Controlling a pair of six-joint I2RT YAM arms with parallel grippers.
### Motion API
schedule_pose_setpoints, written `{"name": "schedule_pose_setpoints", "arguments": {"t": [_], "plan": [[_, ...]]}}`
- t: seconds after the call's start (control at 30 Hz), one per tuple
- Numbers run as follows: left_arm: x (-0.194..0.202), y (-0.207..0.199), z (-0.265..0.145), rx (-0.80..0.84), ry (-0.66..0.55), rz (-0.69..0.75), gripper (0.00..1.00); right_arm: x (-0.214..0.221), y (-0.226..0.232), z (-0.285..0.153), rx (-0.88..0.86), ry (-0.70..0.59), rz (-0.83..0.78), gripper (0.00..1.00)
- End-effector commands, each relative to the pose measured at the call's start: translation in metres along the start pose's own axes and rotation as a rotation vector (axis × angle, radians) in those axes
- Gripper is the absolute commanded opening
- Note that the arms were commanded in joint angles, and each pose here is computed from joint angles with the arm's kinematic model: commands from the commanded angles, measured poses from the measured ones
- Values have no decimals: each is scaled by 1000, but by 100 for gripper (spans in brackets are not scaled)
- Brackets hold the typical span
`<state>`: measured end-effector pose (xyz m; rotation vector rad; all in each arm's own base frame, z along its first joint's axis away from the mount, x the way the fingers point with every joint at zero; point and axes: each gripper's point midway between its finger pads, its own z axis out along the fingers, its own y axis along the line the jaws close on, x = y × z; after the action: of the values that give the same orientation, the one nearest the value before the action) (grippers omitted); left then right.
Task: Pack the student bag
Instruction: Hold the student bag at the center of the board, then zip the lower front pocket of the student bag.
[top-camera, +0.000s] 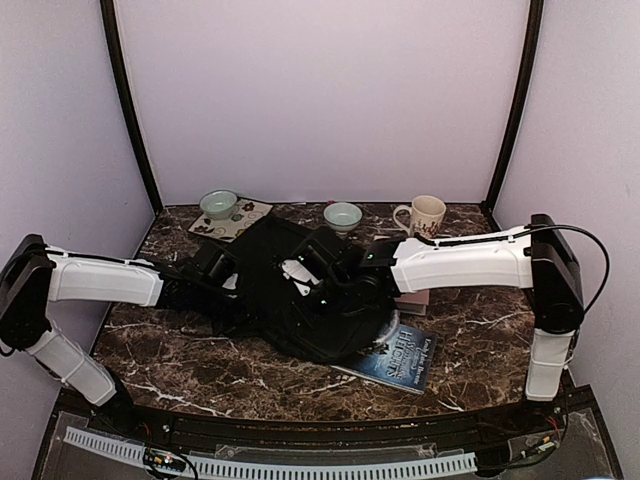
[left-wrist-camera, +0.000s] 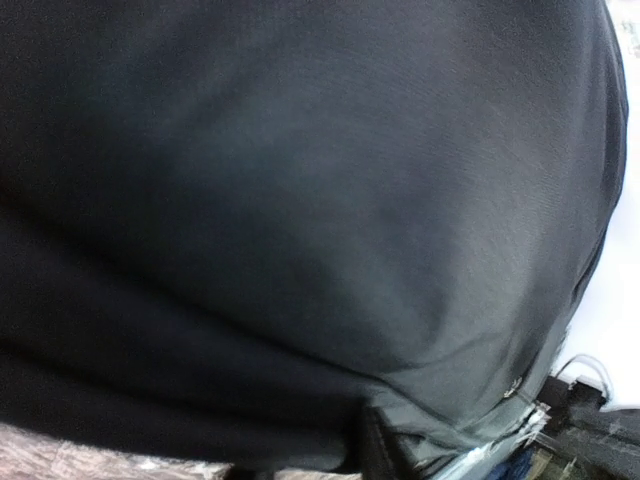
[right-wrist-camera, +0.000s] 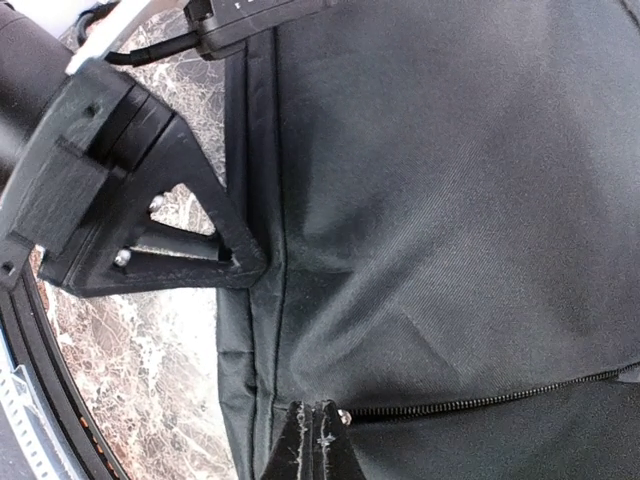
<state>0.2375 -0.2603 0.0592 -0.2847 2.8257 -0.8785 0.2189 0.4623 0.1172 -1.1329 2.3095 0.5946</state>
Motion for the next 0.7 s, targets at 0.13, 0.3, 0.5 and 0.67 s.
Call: {"name": "schedule_pose_setpoints", "arguments": {"t": [0.13,0.3,0.5,0.67], "plan": [[-15,-5,-12,-5,-74,40,0,-22,7,-19,-43,-91,25,0],[-11,3,-19,-22,-76,42,0,-24,-11,-20,-3,-99,54,0],[-7,5,-26,-21,-80,69,0,-21,-36,-21,34,-94,90,0],[1,9,-30,0,-74,84,0,-17,-60,-20,64,-78,110,0]]}}
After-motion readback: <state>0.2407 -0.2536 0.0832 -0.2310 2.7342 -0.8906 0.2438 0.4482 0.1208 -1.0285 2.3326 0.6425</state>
